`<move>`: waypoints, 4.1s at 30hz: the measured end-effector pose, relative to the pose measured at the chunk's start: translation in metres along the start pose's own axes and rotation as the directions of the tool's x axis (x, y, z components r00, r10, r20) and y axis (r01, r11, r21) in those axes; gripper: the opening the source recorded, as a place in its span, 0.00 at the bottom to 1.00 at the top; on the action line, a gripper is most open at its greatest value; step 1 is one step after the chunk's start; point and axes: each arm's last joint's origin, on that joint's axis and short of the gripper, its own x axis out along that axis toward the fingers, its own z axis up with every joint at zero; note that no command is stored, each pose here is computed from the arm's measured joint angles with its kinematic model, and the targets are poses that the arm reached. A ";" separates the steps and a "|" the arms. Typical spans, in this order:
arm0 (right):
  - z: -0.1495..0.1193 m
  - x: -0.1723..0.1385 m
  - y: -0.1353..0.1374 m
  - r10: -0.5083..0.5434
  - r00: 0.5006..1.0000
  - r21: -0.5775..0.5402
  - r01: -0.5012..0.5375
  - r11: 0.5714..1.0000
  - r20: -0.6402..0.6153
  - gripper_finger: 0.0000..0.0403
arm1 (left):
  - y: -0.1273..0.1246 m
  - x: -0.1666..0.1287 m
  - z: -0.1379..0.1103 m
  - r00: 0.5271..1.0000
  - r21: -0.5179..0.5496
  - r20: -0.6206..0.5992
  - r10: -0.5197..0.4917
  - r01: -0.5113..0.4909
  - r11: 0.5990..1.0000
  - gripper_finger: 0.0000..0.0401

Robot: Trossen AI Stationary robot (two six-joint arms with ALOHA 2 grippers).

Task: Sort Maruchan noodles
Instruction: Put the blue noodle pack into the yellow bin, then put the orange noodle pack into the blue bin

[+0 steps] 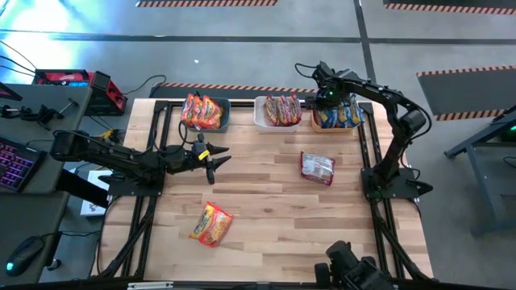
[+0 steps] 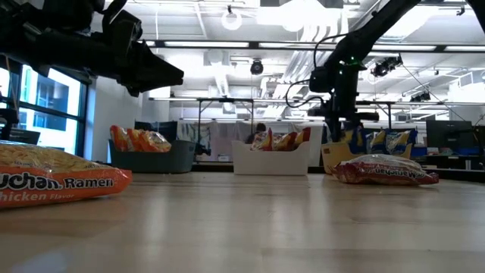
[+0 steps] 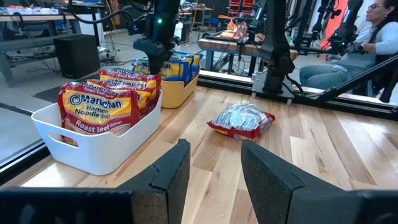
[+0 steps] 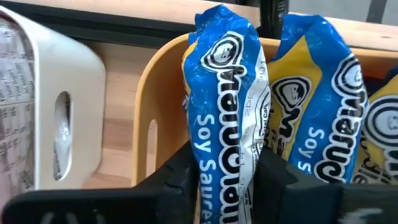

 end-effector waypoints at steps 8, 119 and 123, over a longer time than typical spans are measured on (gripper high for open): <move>0.002 -0.002 0.000 -0.018 1.000 0.000 0.018 1.000 0.017 0.44 | 0.000 0.000 0.000 1.000 0.000 0.000 0.000 0.000 1.000 0.33; -0.187 -0.052 0.049 0.917 0.114 -0.922 -0.020 0.387 0.383 0.01 | -0.112 -0.026 0.008 0.503 -0.478 -0.807 -0.310 -0.246 0.843 0.00; -0.187 -0.052 0.049 0.917 0.114 -0.922 -0.021 0.387 0.383 0.01 | -0.091 -0.020 0.049 0.494 -0.404 -0.839 -0.228 -0.286 0.869 0.00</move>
